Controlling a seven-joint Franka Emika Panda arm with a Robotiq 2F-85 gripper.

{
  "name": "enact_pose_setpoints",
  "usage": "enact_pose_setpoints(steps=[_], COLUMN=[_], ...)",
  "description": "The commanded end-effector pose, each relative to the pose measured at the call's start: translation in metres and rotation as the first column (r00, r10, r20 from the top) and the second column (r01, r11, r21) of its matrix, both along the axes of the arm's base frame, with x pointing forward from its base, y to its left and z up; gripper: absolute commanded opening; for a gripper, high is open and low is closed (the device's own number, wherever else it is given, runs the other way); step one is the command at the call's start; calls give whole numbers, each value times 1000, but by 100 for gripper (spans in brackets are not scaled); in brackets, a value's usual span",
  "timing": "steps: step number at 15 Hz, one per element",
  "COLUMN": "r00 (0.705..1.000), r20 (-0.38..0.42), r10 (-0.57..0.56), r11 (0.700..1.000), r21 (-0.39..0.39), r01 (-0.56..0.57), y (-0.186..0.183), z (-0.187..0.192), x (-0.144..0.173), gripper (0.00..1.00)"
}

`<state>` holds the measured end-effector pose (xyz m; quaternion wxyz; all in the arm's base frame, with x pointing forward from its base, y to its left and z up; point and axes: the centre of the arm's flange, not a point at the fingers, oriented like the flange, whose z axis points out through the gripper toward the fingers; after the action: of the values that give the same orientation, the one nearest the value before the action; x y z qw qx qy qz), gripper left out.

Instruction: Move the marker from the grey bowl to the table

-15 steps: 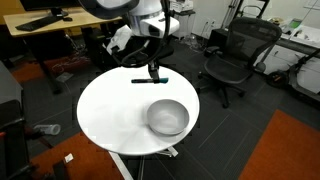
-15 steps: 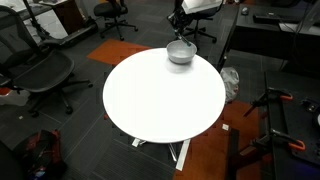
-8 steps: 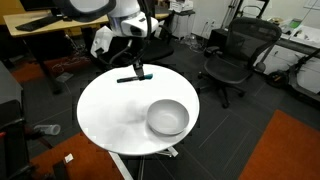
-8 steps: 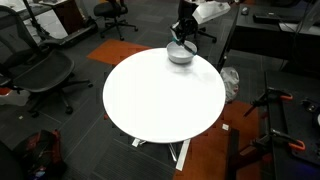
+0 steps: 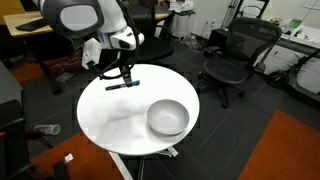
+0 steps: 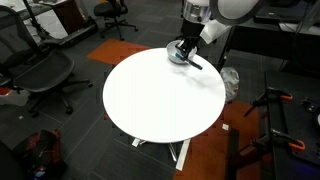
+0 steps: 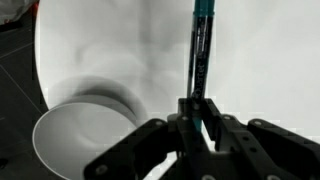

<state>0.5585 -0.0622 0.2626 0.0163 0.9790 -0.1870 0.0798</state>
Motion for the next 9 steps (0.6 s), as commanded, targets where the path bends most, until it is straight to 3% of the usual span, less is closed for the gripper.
enact_pose_setpoints(steps=[1, 9], r00=[1000, 999], r20=[7, 18], r10=[17, -51], r11=[1000, 999], r21=[-3, -13], r01=[-17, 51], y=[-3, -13], z=[-19, -65], x=[-8, -4], gripper=[5, 5])
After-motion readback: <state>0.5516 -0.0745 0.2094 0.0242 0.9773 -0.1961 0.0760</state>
